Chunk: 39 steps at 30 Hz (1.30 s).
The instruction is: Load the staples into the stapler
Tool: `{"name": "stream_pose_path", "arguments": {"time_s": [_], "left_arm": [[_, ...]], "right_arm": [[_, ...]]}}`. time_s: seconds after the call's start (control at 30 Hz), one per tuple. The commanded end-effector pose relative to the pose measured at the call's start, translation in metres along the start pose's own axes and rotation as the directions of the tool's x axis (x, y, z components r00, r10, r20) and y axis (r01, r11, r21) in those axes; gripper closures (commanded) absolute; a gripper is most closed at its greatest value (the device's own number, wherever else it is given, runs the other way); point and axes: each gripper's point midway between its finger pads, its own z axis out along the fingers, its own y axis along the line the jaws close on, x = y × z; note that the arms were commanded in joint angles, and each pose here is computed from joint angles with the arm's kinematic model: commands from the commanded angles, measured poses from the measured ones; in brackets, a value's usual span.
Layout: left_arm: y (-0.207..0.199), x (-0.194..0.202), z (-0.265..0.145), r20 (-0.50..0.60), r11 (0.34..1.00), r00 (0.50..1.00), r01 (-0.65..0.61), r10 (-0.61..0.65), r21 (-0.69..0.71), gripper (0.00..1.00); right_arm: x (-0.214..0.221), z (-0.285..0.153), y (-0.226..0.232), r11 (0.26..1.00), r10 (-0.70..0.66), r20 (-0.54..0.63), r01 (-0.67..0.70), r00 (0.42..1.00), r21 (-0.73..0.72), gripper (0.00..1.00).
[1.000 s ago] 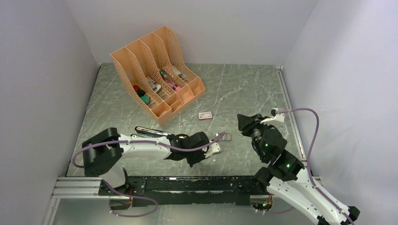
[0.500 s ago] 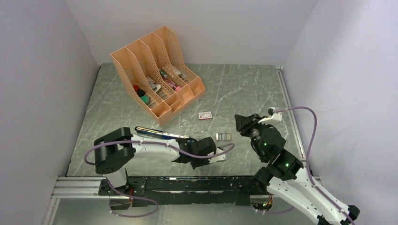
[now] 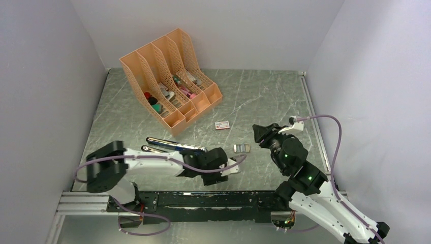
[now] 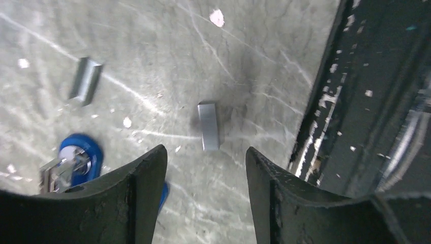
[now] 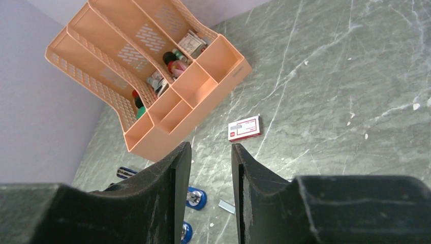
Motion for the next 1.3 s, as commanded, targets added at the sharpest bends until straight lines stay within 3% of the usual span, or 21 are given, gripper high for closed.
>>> {"name": "stream_pose_path", "arguments": {"time_s": [0.0, 0.1, 0.2, 0.27, 0.33, 0.5, 0.83, 0.97, 1.27], "left_arm": [[0.023, -0.042, -0.050, 0.236, 0.992, 0.966, 0.116, -0.103, -0.043, 0.35], [0.056, -0.061, -0.099, 0.443, 0.966, 0.868, 0.257, -0.223, -0.017, 0.32], [0.104, -0.054, -0.145, 0.604, 0.899, 0.721, 0.438, -0.339, -0.017, 0.27], [0.129, -0.040, -0.165, 0.656, 0.851, 0.652, 0.524, -0.379, -0.030, 0.26], [0.144, -0.029, -0.174, 0.664, 0.818, 0.624, 0.574, -0.413, -0.030, 0.26], [0.153, -0.019, -0.178, 0.657, 0.804, 0.618, 0.594, -0.432, -0.030, 0.29], [0.153, -0.017, -0.176, 0.654, 0.806, 0.618, 0.592, -0.437, -0.021, 0.31], [0.154, -0.015, -0.175, 0.650, 0.805, 0.620, 0.592, -0.440, -0.020, 0.31], [0.155, -0.016, -0.175, 0.650, 0.807, 0.618, 0.591, -0.442, -0.013, 0.32]], "right_arm": [[0.006, 0.001, -0.006, 1.000, -0.023, -0.015, 0.023, 1.000, 0.019, 0.61], [0.017, 0.004, -0.009, 0.998, -0.058, -0.055, 0.059, 0.997, 0.030, 0.56], [0.047, 0.016, 0.003, 0.985, -0.168, -0.153, 0.160, 0.974, -0.058, 0.49], [0.078, 0.026, 0.011, 0.958, -0.281, -0.276, 0.252, 0.919, -0.135, 0.48], [0.114, 0.034, 0.024, 0.909, -0.405, -0.394, 0.319, 0.825, -0.267, 0.48], [0.177, 0.042, 0.040, 0.814, -0.569, -0.551, 0.318, 0.611, -0.487, 0.57], [0.224, 0.050, 0.024, 0.735, -0.678, -0.615, 0.330, 0.403, -0.593, 0.64], [0.236, 0.051, 0.014, 0.733, -0.680, -0.640, 0.336, 0.357, -0.591, 0.66], [0.243, 0.058, 0.000, 0.740, -0.669, -0.666, 0.378, 0.330, -0.556, 0.66]]}}
